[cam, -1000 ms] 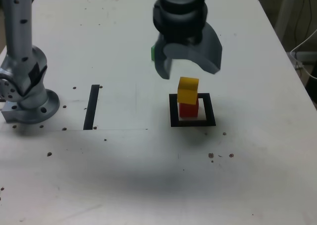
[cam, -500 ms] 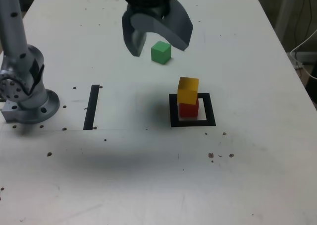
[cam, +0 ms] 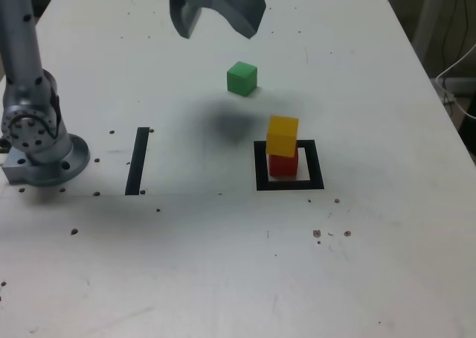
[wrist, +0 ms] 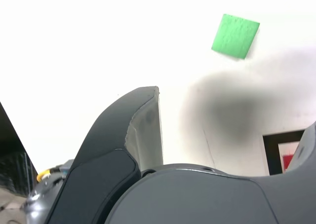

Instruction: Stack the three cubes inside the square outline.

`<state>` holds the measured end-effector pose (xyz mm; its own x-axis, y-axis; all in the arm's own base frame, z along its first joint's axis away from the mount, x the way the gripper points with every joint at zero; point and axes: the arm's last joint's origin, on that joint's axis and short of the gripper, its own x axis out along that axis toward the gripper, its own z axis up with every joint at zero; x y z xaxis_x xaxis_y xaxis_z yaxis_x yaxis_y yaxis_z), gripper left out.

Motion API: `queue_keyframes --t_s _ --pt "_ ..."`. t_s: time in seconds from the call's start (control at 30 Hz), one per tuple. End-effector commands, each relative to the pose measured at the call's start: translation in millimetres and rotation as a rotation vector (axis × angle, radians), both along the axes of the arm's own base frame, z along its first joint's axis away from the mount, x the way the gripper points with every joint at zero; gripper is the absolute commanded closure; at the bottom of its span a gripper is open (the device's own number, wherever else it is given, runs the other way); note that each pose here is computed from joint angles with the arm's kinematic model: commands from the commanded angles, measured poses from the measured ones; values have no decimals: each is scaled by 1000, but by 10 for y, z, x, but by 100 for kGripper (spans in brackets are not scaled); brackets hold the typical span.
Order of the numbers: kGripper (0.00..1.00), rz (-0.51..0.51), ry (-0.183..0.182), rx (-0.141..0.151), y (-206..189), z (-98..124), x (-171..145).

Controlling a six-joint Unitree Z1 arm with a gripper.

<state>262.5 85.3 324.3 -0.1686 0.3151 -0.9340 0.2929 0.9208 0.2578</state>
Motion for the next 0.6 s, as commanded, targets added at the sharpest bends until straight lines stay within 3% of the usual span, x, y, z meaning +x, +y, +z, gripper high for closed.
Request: queue_keyframes --t_s 0.0,0.33,0.57 --pt "1 -7 17 -5 63 -95 54" --pt "2 12 73 -40 510 -617 298" --pt "4 20 65 -19 703 -727 373"
